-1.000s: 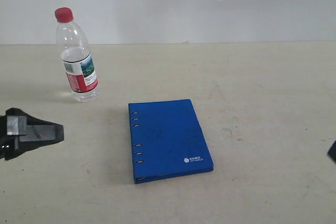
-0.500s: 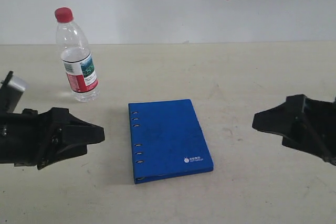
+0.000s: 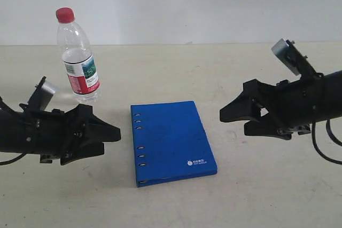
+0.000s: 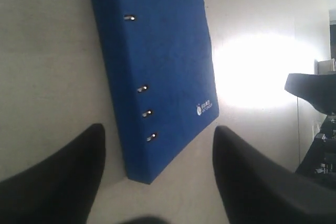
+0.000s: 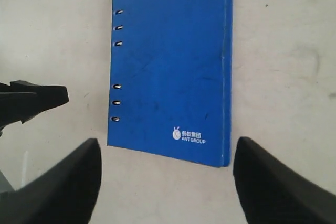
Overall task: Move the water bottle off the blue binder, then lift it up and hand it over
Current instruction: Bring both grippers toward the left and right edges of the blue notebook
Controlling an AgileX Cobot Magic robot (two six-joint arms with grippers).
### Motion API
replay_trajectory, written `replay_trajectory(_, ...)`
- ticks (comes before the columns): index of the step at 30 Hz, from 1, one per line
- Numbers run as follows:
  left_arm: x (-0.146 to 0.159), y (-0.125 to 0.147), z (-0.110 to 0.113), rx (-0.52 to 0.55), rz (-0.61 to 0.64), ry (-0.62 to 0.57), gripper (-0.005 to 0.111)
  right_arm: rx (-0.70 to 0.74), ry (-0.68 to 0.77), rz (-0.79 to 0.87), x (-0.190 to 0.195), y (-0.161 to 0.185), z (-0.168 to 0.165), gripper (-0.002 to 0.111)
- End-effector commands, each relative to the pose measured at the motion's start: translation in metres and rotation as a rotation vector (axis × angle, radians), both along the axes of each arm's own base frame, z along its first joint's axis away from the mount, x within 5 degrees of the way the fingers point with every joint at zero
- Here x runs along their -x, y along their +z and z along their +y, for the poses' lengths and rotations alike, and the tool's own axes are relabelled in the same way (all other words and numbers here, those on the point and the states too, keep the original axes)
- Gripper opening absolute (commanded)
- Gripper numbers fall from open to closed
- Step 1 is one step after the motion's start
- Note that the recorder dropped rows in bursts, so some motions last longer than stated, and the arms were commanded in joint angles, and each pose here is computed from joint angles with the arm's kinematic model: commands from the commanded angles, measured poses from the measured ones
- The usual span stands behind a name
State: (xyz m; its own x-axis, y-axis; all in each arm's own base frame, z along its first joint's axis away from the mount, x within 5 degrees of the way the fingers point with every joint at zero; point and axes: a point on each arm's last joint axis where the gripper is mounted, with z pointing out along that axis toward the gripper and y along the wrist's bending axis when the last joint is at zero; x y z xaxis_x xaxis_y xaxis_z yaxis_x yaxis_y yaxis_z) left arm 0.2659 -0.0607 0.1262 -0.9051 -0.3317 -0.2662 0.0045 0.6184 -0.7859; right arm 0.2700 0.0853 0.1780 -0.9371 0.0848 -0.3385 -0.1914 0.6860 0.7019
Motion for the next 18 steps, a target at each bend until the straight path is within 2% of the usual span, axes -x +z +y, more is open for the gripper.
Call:
replay_trajectory(1, -0.008, -0.009, -0.002, 0.011, 0.012, -0.013, 0.057, 0.001, 0.056, 0.010, -0.015, -0.017, 0.003, 0.063)
replay_trajectory(11, -0.021, -0.021, -0.004, 0.036, 0.034, -0.024, 0.057, 0.020, 0.080, 0.078, -0.037, -0.057, 0.004, 0.063)
replay_trajectory(18, -0.029, -0.022, -0.002, 0.020, 0.026, -0.014, 0.057, -0.032, 0.107, 0.108, -0.053, -0.072, 0.009, 0.063)
